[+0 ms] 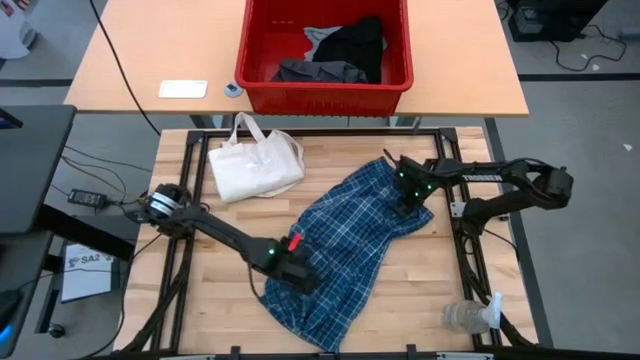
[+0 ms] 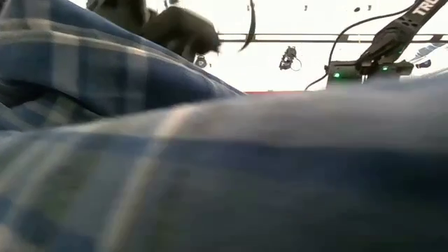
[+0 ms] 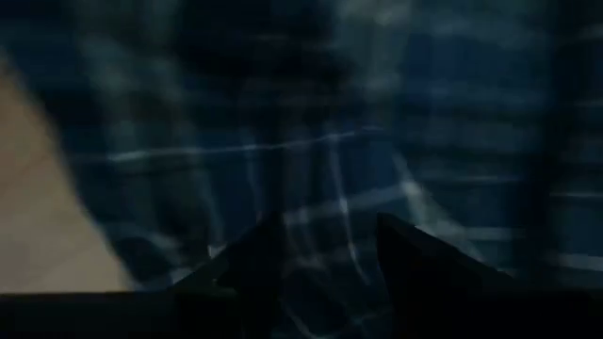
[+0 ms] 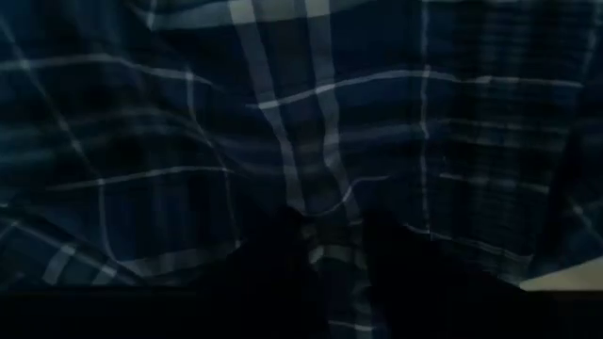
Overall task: Fold laundry
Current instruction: Fold the blue pants
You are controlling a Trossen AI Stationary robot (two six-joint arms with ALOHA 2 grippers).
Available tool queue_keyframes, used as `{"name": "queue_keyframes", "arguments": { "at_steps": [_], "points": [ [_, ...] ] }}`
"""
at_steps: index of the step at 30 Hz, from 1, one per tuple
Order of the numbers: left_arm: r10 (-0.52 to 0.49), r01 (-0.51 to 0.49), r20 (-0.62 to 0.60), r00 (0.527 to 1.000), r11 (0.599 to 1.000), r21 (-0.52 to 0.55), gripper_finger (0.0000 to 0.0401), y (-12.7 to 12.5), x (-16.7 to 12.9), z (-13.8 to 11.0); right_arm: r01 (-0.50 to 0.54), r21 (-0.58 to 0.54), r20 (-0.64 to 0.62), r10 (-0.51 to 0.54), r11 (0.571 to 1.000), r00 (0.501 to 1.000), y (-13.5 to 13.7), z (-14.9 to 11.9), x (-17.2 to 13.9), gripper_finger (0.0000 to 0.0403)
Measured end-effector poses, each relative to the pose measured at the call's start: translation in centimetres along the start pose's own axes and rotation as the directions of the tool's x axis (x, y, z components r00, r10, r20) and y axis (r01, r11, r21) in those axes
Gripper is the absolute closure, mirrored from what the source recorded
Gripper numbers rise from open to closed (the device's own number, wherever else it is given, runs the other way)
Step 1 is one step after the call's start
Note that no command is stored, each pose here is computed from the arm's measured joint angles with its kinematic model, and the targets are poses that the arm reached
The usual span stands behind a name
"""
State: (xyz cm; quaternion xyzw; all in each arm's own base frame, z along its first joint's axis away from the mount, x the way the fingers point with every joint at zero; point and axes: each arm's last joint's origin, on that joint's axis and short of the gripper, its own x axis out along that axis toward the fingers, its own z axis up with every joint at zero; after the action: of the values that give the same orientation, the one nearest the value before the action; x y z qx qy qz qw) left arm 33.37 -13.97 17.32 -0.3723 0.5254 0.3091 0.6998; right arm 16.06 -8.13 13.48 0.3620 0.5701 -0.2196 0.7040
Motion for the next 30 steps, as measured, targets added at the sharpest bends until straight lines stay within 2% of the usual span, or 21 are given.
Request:
{"name": "queue_keyframes", "arguments": {
  "at_steps": [2, 4, 8, 12, 17, 20, 25, 30],
  "points": [
    [0.112, -0.112, -0.056, 0.992, 0.994, 0.004, 0.0225, 1.0, 0.8, 0.1, -0.015, 0.02, -0.008, 0.015, 1.0, 1.0, 0.4, -0.6, -0.4, 0.0261],
    [0.184, -0.181, -0.083, 0.979, 0.983, 0.04, 0.0225, 1.8, 1.0, 0.6, -0.058, 0.041, -0.023, 0.059, 0.997, 0.998, 0.9, -1.1, -0.7, 0.0261],
    [0.235, -0.222, -0.095, 0.967, 0.967, 0.124, 0.0225, 2.8, 0.7, 2.5, -0.134, 0.033, -0.052, 0.135, 0.99, 0.989, 1.8, -1.8, -1.2, 0.0261],
    [0.135, -0.128, -0.066, 0.989, 0.987, 0.101, 0.0225, 2.9, -1.4, 4.4, -0.115, -0.012, 0.058, 0.115, 0.993, 0.992, 2.6, -1.2, -3.1, 0.0261],
    [0.047, -0.05, 0.033, 0.998, 0.995, 0.086, 0.0225, 3.1, -4.8, 4.6, 0.011, -0.006, 0.27, -0.009, 1.0, 0.963, 2.2, 0.7, -5.2, 0.0261],
    [0.041, -0.046, 0.075, 0.996, 0.996, 0.072, 0.0225, 3.5, -6.2, 4.5, 0.019, 0.039, 0.29, -0.029, 0.999, 0.957, 1.0, 1.8, -5.0, 0.0261],
    [0.072, -0.076, 0.078, 0.994, 0.996, 0.047, 0.0225, 4.3, -7.6, 3.5, -0.025, 0.107, 0.212, 0.002, 0.994, 0.977, -0.6, 2.3, -4.4, 0.0248],
    [0.092, -0.095, 0.073, 0.993, 0.995, 0.035, 0.0225, 4.3, -7.8, 2.2, 0.081, 0.133, 0.307, -0.119, 0.988, 0.944, -1.9, 3.3, -4.8, 0.021]
  ]
}}
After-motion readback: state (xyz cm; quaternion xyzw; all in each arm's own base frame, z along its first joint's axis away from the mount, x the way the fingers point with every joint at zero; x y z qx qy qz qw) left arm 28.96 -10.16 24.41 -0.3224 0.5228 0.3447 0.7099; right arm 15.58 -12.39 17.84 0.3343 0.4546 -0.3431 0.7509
